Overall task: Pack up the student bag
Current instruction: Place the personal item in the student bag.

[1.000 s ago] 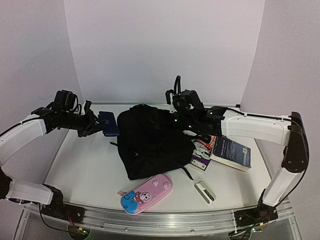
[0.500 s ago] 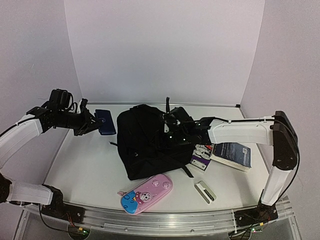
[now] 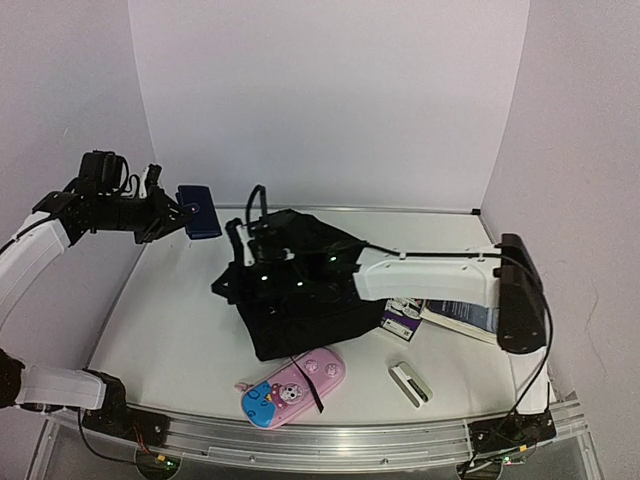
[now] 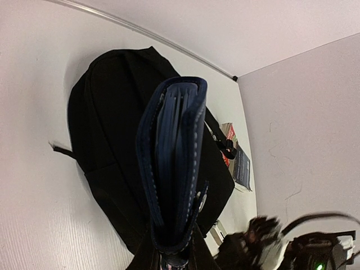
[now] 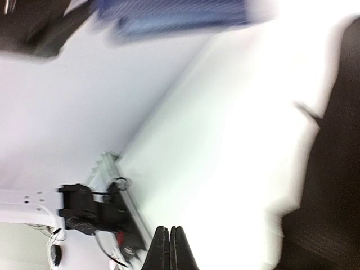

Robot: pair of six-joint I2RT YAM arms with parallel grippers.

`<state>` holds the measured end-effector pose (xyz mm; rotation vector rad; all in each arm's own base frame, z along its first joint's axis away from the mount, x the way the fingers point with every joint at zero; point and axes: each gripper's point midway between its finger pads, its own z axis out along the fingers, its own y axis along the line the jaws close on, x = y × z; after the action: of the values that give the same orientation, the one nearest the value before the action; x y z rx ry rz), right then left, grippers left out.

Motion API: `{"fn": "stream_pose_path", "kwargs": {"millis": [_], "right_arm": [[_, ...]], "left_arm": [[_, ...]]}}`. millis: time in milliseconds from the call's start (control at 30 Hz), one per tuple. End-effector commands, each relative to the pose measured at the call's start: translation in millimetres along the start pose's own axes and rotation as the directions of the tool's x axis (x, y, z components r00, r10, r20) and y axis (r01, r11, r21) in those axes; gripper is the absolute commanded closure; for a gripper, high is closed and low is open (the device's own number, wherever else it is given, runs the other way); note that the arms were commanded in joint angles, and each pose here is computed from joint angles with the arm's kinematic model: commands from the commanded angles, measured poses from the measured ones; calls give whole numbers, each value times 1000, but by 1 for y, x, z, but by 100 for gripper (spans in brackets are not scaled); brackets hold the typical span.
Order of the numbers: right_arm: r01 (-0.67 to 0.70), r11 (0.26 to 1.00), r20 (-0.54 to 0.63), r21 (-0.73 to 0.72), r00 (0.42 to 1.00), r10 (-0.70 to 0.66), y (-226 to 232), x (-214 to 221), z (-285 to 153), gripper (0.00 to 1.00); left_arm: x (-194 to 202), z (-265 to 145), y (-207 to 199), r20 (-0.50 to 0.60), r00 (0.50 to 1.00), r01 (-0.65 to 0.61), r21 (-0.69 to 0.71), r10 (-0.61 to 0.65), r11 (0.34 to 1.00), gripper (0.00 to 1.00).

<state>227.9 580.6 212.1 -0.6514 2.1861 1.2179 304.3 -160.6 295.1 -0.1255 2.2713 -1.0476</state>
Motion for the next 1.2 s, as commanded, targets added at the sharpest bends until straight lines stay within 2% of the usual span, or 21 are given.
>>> {"fn": "stream_pose_path", "kwargs": {"millis": [0, 100, 200, 333, 467, 633, 900, 1033, 1100, 1167], "right_arm": [[67, 991, -19, -119, 997, -70, 50, 22, 37, 99], [48, 999, 81, -15, 996, -46, 45, 1, 15, 73], [-5, 984, 178, 178, 984, -28, 9, -16, -23, 61], [-67, 914, 212, 400, 977, -21, -39, -16, -74, 47], [-124, 852, 214, 509, 977, 14, -75, -7, -104, 37], [-183, 828, 171, 530, 979, 107, -113, 10, -103, 35], [-154, 886, 45, 438, 988, 149, -105, 29, -56, 37], [-165, 906, 21, 390, 985, 170, -100, 34, -39, 42], [-174, 922, 22, 346, 984, 177, -93, 33, -33, 47], [-180, 942, 30, 284, 983, 179, -83, 29, -24, 56]], "left_arm": [[-18, -25, -28, 85, 994, -78, 53, 73, 996, 100], [-15, -26, -26, 82, 994, -73, 49, 69, 996, 100], [-12, -25, -23, 79, 995, -66, 45, 62, 997, 100], [-10, -23, -19, 75, 996, -61, 41, 58, 997, 100], [-7, -20, -15, 68, 996, -51, 42, 49, 998, 100], [-5, -15, -13, 50, 998, -44, 46, 42, 998, 100], [0, -14, -11, 33, 999, -36, 52, 34, 998, 100], [3, -12, -10, 27, 999, -31, 54, 29, 998, 100], [3, -12, -9, 26, 999, -33, 54, 32, 998, 100], [4, -12, -9, 24, 999, -33, 55, 31, 998, 100]]}}
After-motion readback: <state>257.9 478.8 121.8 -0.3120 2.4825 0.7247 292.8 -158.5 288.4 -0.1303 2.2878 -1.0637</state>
